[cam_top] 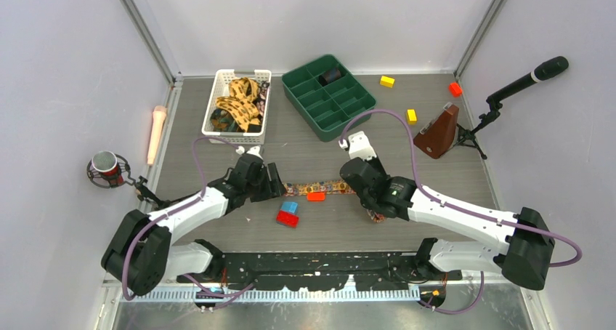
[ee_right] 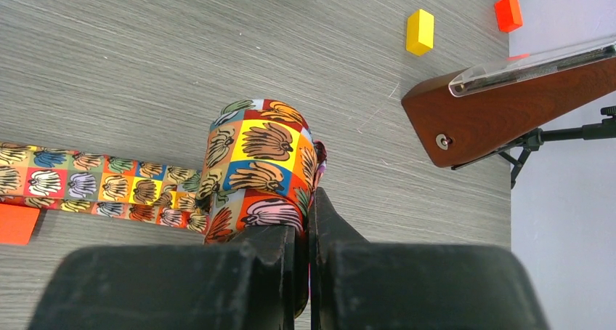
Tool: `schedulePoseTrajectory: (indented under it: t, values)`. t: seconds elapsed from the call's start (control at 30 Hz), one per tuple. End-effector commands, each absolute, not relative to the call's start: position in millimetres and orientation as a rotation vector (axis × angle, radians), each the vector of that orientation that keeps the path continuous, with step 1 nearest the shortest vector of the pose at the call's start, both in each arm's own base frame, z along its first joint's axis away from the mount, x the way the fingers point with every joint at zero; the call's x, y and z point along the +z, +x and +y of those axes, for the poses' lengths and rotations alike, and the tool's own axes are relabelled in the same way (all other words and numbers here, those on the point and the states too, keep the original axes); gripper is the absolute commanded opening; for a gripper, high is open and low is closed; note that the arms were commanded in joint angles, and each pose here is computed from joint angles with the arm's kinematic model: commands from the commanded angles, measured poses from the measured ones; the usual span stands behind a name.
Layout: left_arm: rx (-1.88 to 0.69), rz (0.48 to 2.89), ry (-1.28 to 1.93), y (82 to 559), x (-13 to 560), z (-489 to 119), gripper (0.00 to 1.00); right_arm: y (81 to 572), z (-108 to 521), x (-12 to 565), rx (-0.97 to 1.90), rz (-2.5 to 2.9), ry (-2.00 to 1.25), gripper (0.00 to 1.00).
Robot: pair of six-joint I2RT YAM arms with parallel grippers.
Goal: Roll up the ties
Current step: Place the tie at the center of the board, then flatten out the tie at the center of the board.
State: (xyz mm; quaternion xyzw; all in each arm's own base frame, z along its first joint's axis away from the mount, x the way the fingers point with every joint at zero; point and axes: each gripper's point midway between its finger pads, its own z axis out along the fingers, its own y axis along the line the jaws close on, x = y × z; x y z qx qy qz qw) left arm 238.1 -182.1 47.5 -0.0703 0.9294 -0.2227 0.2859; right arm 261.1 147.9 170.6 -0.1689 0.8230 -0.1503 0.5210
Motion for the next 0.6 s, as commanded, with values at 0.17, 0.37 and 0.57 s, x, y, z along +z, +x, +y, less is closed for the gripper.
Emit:
schedulePoseTrajectory:
  t: [0.17,0.37,0.57]
  values:
    - [-0.672,2.428,-0.169,256.3,50.2,-199.1,0.56,266.7,152.4,186.3,-0.334,1.951,-0.352,0.00]
    - [-0.655,2.378,-0.187,263.8,53.3,-196.1,0.50,265.9,150.6,186.8,-0.340,1.952,-0.350,0.00]
    - [-0.643,2.357,-0.175,267.3,56.5,-194.8,0.50,264.8,148.8,184.6,-0.349,1.958,-0.354,0.00]
